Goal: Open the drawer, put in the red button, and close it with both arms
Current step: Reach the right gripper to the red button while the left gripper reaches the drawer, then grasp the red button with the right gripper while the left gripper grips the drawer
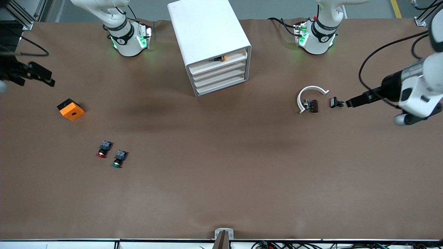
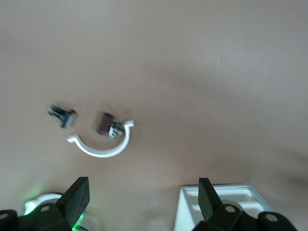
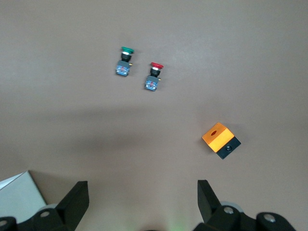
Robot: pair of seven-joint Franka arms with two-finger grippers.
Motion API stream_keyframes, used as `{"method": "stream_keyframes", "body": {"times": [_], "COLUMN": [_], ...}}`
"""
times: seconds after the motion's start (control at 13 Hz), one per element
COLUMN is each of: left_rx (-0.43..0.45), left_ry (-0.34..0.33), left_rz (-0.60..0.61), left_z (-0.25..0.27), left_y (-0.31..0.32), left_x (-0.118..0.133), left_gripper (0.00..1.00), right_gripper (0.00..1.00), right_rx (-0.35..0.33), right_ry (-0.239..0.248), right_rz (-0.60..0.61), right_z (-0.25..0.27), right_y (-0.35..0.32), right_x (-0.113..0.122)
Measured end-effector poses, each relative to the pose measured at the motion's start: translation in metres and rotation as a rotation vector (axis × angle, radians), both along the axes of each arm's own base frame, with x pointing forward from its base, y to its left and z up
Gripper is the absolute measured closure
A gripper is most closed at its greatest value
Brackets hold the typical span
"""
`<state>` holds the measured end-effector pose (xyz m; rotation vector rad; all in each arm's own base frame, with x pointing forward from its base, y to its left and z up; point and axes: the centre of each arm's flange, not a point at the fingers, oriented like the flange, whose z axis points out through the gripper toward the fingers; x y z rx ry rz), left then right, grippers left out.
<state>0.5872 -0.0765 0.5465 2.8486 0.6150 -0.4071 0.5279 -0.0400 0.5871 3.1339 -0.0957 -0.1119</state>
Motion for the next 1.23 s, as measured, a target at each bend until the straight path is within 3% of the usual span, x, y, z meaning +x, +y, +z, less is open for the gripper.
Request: {"method": "stream_keyframes", "body": {"times": [0.15, 0.54, 1.0, 1.23], "left_rx": [-0.062, -0.078, 0.01, 0.086], "left_ry": [0.087, 0.272, 0.484, 0.624], "left_rz": [0.074, 0.346, 0.731, 0.919], "left_z": [-0.032, -0.095, -0.18, -0.215], "left_y": [-0.024, -0.109, -0.218, -0.26], "left_x": [0.01, 0.023, 0.019, 0.008], "left_gripper": [0.0, 0.0, 0.0, 0.0], "right_gripper": [0.0, 0.0, 0.0, 0.0], "right_rx": [0.0, -0.012, -0.023, -0.019], "right_ry": [0.016, 0.083, 0.079, 0.097], "right_rz": [-0.031, -0.164, -0.182, -0.188], "right_z": [-0.052, -0.147, -0.262, -0.305], "right_y": [-0.015, -0.02, -0.023, -0.022], "right_x": [0.007, 0.022, 0.058, 0.066]}}
